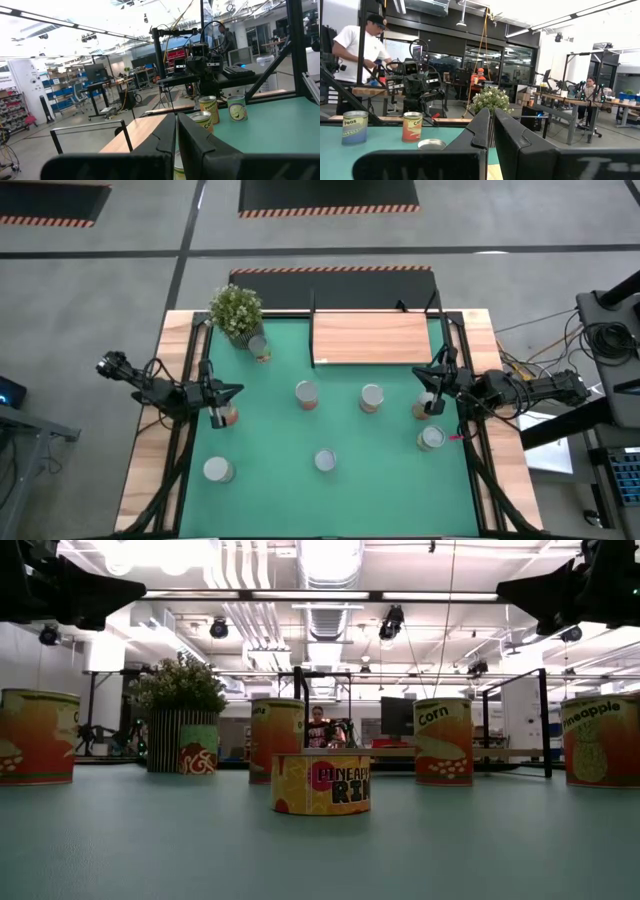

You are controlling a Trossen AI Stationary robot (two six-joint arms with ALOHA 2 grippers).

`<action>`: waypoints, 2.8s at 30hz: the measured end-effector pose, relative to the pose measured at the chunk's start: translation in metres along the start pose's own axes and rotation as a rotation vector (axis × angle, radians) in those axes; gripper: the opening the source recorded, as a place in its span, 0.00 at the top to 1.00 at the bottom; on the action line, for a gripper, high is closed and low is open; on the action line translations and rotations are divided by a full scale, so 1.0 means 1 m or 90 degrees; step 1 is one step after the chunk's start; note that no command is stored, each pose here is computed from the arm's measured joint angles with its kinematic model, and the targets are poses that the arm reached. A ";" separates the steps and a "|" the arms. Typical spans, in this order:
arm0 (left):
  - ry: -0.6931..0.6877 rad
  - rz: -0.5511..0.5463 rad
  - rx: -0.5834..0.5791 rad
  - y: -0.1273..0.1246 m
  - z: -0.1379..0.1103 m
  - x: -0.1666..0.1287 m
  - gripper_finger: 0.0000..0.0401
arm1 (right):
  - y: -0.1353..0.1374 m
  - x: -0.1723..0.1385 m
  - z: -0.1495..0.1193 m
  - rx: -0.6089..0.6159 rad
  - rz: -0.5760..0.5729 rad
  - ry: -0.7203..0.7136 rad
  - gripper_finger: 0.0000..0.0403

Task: Pick and place cans onto a shelf

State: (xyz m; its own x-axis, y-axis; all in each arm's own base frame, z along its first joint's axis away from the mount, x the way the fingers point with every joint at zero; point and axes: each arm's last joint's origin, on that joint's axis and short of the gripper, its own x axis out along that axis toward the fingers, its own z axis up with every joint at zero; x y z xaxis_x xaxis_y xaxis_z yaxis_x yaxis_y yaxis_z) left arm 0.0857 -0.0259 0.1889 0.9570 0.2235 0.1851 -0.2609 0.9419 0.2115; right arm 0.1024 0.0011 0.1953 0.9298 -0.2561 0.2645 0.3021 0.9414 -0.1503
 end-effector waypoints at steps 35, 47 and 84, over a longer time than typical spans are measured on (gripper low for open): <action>-0.272 -0.062 -0.365 0.017 0.039 -0.008 1.00 | 0.010 0.043 0.028 0.228 0.004 0.087 0.97; -0.239 -0.096 -0.398 0.010 0.039 -0.002 1.00 | 0.023 0.101 0.064 0.053 0.039 0.311 0.97; -0.131 -0.118 -0.340 -0.015 0.077 0.041 1.00 | 0.038 0.101 0.030 0.008 0.055 0.567 0.83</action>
State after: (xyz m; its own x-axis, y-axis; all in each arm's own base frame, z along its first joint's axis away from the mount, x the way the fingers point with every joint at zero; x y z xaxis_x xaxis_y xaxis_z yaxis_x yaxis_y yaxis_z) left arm 0.1191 -0.0504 0.2668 0.9221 0.0412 0.3848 0.0583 0.9682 -0.2432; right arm 0.2015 0.0181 0.2451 0.7695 -0.2549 -0.5855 0.2261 0.9662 -0.1234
